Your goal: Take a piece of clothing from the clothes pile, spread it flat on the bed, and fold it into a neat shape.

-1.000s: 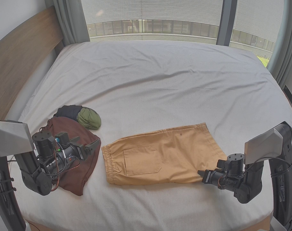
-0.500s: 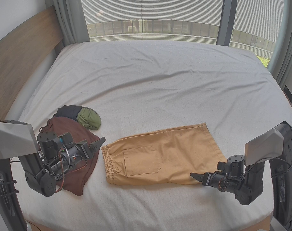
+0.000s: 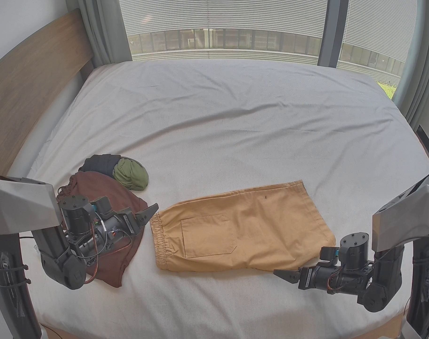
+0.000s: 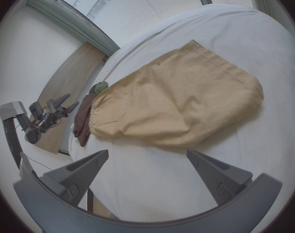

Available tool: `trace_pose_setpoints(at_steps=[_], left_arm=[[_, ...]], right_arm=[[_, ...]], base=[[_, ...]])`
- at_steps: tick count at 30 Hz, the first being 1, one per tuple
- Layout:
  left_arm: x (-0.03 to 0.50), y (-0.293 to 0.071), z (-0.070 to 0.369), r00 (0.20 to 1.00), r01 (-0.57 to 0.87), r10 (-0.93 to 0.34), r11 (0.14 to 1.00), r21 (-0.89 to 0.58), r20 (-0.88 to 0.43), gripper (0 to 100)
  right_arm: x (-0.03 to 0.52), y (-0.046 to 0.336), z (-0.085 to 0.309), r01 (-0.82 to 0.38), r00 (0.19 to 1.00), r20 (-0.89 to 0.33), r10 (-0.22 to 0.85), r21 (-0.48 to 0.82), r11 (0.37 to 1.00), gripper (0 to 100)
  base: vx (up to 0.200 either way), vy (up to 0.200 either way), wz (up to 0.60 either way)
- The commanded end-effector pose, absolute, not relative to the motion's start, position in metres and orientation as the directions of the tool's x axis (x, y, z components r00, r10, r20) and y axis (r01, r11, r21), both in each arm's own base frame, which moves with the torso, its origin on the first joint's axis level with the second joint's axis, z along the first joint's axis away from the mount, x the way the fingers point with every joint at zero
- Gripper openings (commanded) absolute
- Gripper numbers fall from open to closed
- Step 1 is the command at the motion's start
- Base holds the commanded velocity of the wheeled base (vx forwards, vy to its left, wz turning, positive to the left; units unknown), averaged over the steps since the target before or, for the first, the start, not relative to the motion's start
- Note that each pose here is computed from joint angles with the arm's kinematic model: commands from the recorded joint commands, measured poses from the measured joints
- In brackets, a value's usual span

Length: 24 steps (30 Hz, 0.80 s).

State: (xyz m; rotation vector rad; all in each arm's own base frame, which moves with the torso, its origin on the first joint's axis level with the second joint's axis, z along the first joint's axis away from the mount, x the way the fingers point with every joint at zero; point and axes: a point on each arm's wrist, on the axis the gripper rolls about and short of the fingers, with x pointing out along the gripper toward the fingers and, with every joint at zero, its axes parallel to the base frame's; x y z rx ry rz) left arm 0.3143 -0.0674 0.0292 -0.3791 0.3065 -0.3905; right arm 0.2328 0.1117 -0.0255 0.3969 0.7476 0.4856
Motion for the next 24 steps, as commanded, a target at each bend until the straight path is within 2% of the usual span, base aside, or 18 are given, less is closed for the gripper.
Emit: trace_pose_setpoints(at_steps=[1, 11, 14, 24], left_arm=[[0.317, -0.066, 0.011, 0.873, 0.291, -0.412, 0.869, -0.401, -0.262, 100], [0.319, -0.072, 0.0, 0.868, 0.227, -0.403, 0.842, -0.489, -0.291, 100], [0.32, -0.073, -0.011, 0.858, 0.21, -0.404, 0.839, -0.502, -0.318, 100], [0.332, -0.083, -0.036, 0.839, 0.173, -0.426, 0.799, -0.575, -0.34, 100]], right_arm=[[0.229, 0.124, 0.001, -0.368, 0.644, -0.455, 0.615, 0.52, 0.77, 100], [0.256, 0.14, 0.024, -0.455, 0.67, -0.3, 0.679, 0.558, 0.694, 100], [0.257, 0.14, 0.022, -0.441, 0.658, -0.303, 0.689, 0.586, 0.68, 100], [0.259, 0.134, 0.017, -0.42, 0.662, -0.318, 0.679, 0.592, 0.687, 100]], base=[[0.0, 0.0, 0.0], [0.0, 0.0, 0.0], [0.0, 0.0, 0.0], [0.0, 0.0, 0.0]])
